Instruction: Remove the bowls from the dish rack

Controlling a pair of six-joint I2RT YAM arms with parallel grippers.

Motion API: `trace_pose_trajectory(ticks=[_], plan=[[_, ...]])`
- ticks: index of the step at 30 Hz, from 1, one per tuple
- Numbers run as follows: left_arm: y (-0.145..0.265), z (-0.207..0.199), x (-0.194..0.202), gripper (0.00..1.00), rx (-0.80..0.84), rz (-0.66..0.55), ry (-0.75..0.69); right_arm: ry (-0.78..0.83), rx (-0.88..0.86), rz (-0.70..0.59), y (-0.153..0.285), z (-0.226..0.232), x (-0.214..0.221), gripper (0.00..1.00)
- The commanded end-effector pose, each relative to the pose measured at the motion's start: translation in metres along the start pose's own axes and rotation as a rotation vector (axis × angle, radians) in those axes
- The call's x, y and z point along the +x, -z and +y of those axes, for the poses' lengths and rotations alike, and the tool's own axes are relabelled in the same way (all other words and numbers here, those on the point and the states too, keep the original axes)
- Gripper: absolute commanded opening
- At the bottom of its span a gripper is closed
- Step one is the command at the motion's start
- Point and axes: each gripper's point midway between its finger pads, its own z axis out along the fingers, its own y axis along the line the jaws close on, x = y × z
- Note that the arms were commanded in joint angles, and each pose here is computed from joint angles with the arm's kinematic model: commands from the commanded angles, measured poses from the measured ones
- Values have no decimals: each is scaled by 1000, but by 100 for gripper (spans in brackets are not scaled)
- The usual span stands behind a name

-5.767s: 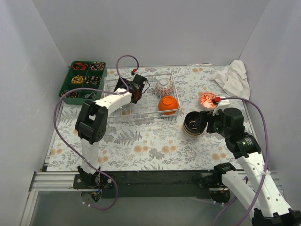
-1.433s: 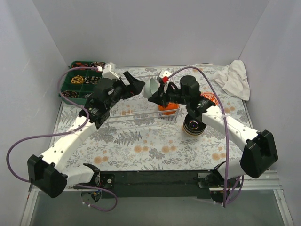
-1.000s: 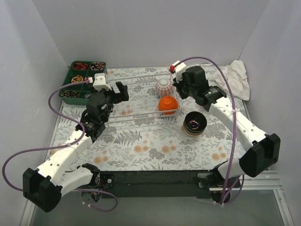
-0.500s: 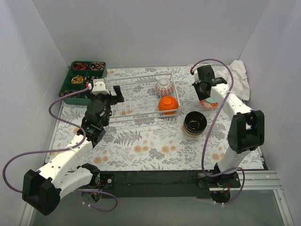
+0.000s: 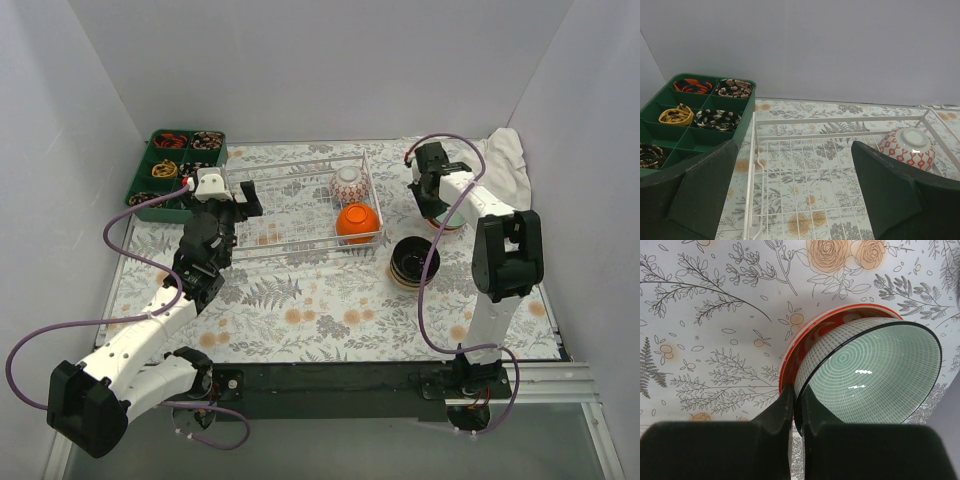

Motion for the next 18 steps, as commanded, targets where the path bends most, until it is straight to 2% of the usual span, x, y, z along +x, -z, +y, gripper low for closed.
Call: trace_pose_trajectory(ticks=[1, 5, 6, 8, 18], plan=[[4, 5, -8, 98, -10, -31, 1, -43, 47, -49, 10, -13, -21, 15], [4, 4, -8, 98, -6, -32, 3, -86, 46, -74, 21, -14, -25, 36], [4, 4, -8, 98, -3, -29, 2, -95, 41, -78, 25, -13, -25, 46], [4, 3, -7, 98, 0, -28, 1, -121, 14, -112, 36, -10, -30, 54], [4, 1, -6, 98, 8, -24, -3, -126, -86, -251, 86, 11, -53, 57]])
